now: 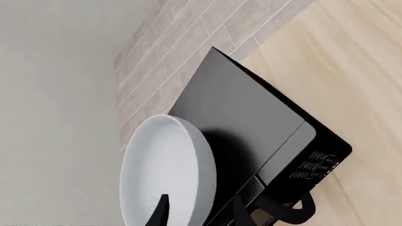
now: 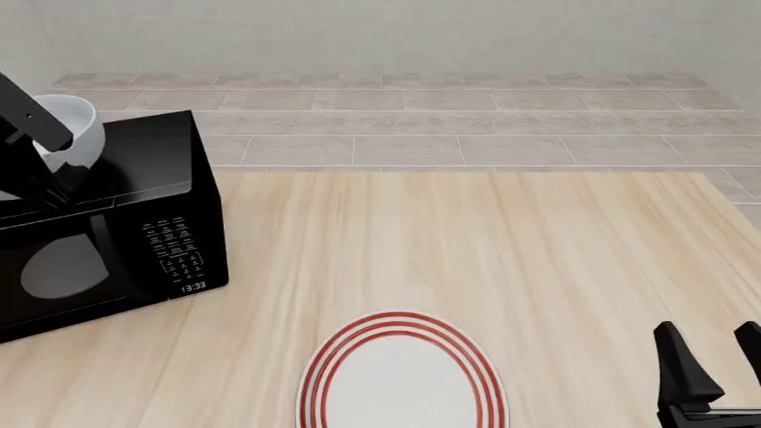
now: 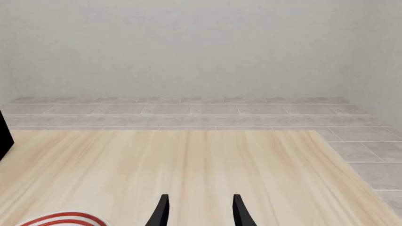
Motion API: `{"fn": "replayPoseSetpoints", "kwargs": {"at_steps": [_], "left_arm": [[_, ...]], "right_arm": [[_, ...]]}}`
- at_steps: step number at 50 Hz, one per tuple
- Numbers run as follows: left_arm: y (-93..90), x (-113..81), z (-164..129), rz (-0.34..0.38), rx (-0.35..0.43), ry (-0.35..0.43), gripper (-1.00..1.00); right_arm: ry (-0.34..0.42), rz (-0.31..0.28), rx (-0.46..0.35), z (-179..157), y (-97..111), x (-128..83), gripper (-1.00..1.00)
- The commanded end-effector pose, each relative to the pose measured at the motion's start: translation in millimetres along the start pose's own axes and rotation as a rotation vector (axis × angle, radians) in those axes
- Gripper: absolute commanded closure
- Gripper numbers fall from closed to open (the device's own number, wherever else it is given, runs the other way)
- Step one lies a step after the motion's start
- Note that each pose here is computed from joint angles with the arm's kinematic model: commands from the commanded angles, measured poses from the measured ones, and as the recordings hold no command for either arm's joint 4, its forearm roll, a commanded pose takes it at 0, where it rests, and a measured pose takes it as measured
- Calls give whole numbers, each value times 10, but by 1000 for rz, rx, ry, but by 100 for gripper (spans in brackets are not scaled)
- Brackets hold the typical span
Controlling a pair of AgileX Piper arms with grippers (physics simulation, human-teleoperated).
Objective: Pick up the white bowl and put it on the plate.
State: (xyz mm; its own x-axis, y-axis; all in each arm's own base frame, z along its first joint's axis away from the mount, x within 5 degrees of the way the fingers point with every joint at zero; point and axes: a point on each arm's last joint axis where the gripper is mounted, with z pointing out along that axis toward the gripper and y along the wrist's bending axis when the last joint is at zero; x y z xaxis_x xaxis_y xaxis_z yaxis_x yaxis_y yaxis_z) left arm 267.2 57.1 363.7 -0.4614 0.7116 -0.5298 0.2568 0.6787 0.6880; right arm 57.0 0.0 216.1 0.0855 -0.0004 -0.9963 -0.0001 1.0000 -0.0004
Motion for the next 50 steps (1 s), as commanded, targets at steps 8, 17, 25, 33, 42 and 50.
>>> {"fn": "replayPoseSetpoints", "kwargs": {"at_steps": [8,17,25,33,42,50], "left_arm": [[19,27,61,-3,-5,9,-100],[16,41,90,-11,-2,15,-100],[3,61,159,-17,3,22,-100],[5,75,209,-21,5,28,-100],[-23,74,300,-31,13,27,-100],[-29,114,359,-35,11,35,-100]], "right_arm": [[0,0,0,-2,0,6,-100],[-1,0,0,-2,0,6,-100],[0,0,0,-2,0,6,-100],[0,0,0,-2,0,6,-100],[-1,0,0,-2,0,6,-100],[-1,0,0,-2,0,6,-100]]}}
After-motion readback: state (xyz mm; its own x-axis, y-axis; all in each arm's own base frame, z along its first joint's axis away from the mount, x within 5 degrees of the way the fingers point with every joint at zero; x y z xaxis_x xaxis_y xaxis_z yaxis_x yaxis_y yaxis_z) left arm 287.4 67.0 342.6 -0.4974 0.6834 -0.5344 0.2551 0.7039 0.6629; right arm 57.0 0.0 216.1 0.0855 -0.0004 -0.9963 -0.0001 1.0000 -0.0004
